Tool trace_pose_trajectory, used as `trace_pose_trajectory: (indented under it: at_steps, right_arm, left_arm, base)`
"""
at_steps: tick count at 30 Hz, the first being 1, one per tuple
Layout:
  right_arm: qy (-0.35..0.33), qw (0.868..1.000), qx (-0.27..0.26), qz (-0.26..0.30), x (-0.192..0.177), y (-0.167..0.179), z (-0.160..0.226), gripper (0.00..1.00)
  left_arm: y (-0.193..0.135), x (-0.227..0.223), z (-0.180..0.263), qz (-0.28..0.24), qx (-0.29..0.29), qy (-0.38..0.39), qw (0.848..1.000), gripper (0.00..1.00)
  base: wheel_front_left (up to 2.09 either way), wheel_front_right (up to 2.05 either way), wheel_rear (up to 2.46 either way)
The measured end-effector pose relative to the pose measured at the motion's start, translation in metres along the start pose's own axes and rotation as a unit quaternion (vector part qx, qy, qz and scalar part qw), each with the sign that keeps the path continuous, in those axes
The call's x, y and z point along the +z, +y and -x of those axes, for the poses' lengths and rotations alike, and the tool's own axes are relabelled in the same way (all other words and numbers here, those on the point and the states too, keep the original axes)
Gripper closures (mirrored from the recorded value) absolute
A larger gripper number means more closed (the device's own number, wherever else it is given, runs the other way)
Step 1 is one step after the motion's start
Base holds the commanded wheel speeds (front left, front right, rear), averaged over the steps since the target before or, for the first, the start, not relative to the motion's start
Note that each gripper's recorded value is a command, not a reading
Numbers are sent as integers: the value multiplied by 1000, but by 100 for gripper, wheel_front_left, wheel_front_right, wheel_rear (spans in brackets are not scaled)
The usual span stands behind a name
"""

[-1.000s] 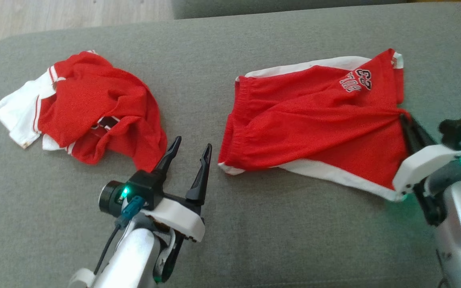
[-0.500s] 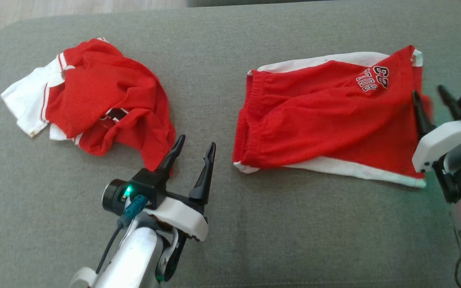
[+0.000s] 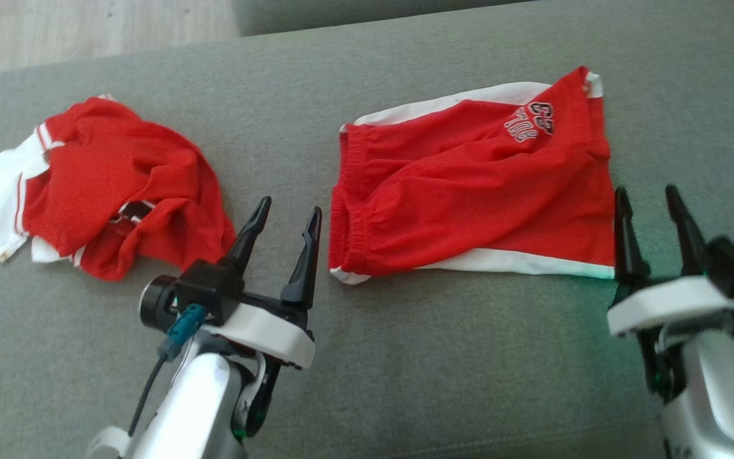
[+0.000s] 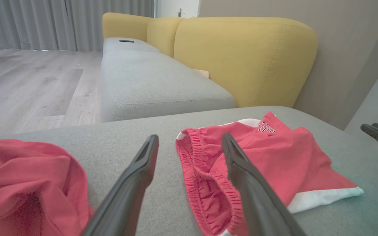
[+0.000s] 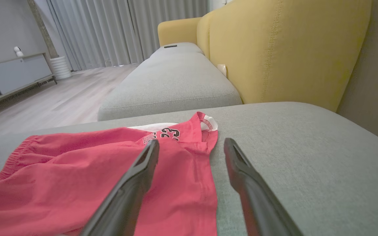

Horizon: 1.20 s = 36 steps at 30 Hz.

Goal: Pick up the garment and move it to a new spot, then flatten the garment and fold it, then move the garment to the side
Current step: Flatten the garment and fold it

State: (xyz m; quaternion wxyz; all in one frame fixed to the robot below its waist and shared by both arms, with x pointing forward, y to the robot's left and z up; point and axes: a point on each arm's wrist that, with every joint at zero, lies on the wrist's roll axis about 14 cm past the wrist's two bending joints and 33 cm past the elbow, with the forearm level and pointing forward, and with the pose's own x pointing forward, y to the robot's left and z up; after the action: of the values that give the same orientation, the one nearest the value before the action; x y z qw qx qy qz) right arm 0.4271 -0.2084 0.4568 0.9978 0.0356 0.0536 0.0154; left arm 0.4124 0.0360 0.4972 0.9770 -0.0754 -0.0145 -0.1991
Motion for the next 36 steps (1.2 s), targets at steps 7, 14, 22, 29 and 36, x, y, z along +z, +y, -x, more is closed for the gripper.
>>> trace_pose_trajectory:
  at_steps: [7, 14, 22, 29, 36]
  right_arm:
    - [-11, 999, -22, -40, -8, 3, 36, 0]
    - [0, 999, -30, -39, -16, -1, 45, 0]
    - [8, 998, -47, -36, -22, -11, 45, 0]
    - [18, 998, -53, -38, -29, -13, 43, 0]
    - [36, 997, -59, -37, -39, -17, 43, 0]
  left_arm:
    - [-7, 8, -3, 4, -13, -12, 1000, 0]
    - [-24, -25, 6, 6, -51, 37, 998, 0]
    - [-33, -72, 15, -32, -90, 111, 989, 0]
    - [-33, -89, 10, -57, -110, 136, 983, 0]
    - [-38, -93, 7, -60, -125, 140, 980, 100]
  base:
    - [0, 0, 0]
    - [0, 0, 0]
    - [0, 0, 0]
    - [0, 0, 0]
    - [0, 0, 0]
